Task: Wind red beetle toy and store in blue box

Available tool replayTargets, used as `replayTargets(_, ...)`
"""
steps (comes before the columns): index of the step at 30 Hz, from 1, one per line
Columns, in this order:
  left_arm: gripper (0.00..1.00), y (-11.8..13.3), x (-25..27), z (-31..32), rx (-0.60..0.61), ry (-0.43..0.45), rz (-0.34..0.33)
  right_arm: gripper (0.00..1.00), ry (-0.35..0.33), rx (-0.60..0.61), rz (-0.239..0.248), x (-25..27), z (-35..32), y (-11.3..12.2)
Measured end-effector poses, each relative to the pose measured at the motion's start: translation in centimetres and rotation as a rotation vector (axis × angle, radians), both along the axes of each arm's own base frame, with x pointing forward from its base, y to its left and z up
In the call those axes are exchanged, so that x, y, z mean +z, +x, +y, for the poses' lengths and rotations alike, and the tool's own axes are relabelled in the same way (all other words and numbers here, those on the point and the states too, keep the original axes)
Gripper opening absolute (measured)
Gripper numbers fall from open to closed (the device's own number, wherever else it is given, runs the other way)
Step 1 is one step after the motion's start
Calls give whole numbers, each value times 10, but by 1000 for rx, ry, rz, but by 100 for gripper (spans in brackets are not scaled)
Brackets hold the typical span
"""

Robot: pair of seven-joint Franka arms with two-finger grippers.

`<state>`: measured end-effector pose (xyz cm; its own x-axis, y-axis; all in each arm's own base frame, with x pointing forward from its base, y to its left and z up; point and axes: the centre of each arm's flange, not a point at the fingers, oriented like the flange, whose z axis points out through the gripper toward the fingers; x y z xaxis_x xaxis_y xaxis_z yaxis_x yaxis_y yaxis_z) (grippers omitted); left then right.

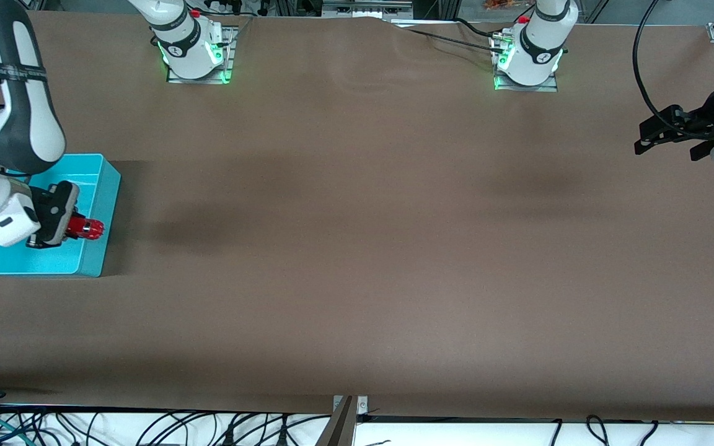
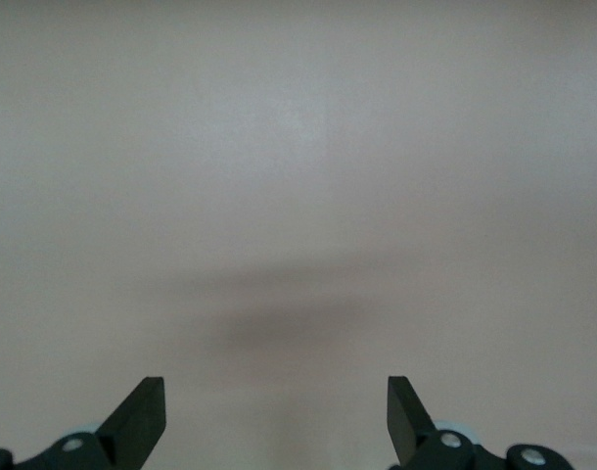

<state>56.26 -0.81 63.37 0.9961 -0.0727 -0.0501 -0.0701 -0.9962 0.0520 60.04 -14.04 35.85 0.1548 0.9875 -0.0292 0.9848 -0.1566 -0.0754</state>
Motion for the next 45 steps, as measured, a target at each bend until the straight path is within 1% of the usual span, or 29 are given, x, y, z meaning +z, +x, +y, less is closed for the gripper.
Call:
replayTargets(7, 100, 2, -3, 2, 4, 0, 5, 48, 44, 21, 28, -14, -40, -20)
replayTargets(15, 100, 2, -4, 3, 5, 1, 8, 48, 69, 39, 66, -33, -70, -43)
replayTargets(26, 100, 3, -7, 3, 5, 5, 12, 48, 110, 31, 123, -66, -107, -79)
replayTargets(45, 100, 4, -7, 3, 5, 5, 11, 48, 154, 44, 157, -127, -151, -104)
